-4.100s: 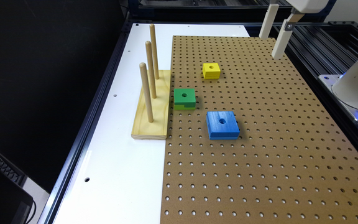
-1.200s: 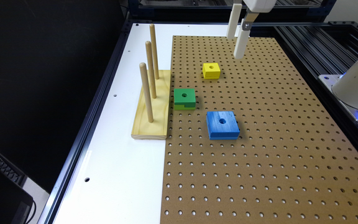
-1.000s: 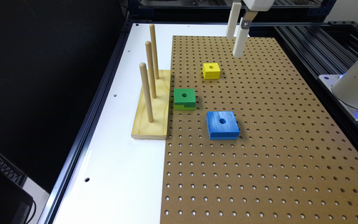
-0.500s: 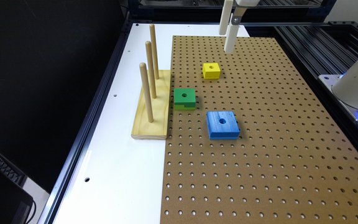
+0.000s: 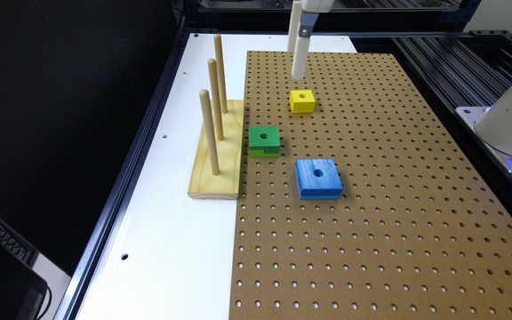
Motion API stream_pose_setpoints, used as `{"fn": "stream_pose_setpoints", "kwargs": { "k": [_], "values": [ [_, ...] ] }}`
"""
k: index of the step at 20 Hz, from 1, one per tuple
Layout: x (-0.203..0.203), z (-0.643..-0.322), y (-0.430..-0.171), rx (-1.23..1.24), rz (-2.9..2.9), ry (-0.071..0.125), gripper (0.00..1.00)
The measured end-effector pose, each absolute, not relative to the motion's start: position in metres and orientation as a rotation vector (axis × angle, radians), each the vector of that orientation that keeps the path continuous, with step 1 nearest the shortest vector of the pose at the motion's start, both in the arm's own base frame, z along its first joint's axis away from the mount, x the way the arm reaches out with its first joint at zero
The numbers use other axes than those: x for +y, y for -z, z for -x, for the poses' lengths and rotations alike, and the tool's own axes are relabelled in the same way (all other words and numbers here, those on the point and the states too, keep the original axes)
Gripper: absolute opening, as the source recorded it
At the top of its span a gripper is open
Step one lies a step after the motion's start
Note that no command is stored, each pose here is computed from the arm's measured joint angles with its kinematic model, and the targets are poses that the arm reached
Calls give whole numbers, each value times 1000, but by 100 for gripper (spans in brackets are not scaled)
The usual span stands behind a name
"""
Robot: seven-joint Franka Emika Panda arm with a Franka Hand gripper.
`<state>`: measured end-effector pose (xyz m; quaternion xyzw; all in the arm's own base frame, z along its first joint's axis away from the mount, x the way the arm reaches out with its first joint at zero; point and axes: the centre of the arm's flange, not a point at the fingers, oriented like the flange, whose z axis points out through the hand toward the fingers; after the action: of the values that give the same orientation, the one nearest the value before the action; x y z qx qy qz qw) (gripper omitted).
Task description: Pick up green block.
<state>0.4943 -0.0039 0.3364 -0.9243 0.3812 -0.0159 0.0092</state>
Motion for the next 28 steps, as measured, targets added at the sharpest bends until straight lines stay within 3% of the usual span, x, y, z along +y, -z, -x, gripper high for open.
{"fn": "stream_pose_setpoints", "kwargs": {
  "k": [11, 24, 28],
  "values": [
    [-3, -495, -336, 1189, 2888, 49, 100],
    [8, -498, -340, 1176, 2888, 61, 100],
    [10, -499, -330, 1175, 2893, 43, 100]
  ]
}}
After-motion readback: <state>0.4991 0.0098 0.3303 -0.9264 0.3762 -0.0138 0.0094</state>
